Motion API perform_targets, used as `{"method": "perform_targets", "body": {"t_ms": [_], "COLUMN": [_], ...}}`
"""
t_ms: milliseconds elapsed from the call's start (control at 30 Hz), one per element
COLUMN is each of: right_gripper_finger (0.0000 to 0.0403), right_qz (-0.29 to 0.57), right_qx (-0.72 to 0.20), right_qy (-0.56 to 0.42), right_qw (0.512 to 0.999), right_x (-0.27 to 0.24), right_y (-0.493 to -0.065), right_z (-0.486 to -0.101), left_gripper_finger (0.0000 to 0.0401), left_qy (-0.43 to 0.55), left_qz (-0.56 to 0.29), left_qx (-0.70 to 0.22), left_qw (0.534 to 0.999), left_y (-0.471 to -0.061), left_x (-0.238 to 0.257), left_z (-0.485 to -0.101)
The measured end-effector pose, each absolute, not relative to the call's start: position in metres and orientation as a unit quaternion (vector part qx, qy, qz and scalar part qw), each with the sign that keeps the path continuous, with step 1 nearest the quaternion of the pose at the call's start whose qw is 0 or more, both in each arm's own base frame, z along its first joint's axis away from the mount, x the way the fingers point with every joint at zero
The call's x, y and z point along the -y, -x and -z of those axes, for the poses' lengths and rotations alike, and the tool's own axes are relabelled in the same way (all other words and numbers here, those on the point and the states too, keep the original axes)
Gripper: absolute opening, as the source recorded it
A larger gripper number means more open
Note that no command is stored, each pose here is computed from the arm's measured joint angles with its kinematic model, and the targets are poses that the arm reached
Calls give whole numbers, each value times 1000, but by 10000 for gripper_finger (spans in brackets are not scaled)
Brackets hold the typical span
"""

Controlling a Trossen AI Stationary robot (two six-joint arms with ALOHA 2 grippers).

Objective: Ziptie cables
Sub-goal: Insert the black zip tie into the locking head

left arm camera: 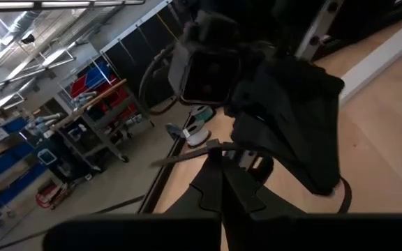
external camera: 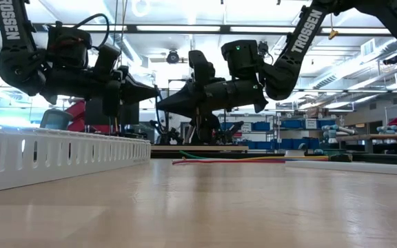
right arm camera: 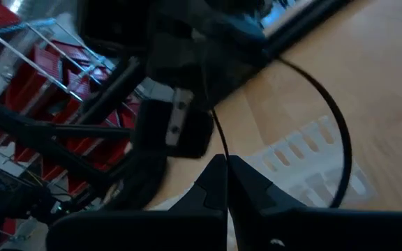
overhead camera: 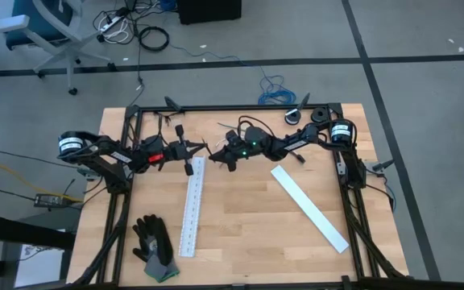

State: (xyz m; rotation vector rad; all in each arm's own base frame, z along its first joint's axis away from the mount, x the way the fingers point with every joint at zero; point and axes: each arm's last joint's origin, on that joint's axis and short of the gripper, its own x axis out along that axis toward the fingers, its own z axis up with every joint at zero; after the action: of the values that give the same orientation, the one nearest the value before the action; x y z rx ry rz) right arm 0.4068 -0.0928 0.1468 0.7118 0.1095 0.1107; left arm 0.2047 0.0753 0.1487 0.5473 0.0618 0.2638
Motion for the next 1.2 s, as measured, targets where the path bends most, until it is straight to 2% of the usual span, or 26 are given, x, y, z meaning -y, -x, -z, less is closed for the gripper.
{"method": "perform_targets", "body": {"t_ms": [167,467,700,900,1033,1200], "right_gripper_finger": [0,0,0,3,22,72], "right_qz": [-58,-74,-39,-99,-120,-138], "right_qx": [-44,-59,-61,-72,-78,-84], "right_qy": [-353,-393,-384,-357,-355,-335], "right_qw": [933,914,921,926,924,928], "right_x": [96,102,109,111,112,114], "right_y": [-406,-411,-409,-407,-406,-405], "right_z": [-149,-154,-151,-153,-153,-153], "left_gripper_finger": [0,0,0,0,0,0], "left_qy": [-271,-318,-319,-313,-306,-282], "left_qz": [-147,-130,-129,-119,-119,-117], "left_qx": [-39,-104,-107,-108,-108,-112], "left_qw": [950,933,933,936,938,946], "left_y": [-205,-225,-227,-226,-226,-226], "left_x": [-74,-70,-68,-67,-67,-66], "left_z": [-148,-148,-149,-147,-147,-145]}}
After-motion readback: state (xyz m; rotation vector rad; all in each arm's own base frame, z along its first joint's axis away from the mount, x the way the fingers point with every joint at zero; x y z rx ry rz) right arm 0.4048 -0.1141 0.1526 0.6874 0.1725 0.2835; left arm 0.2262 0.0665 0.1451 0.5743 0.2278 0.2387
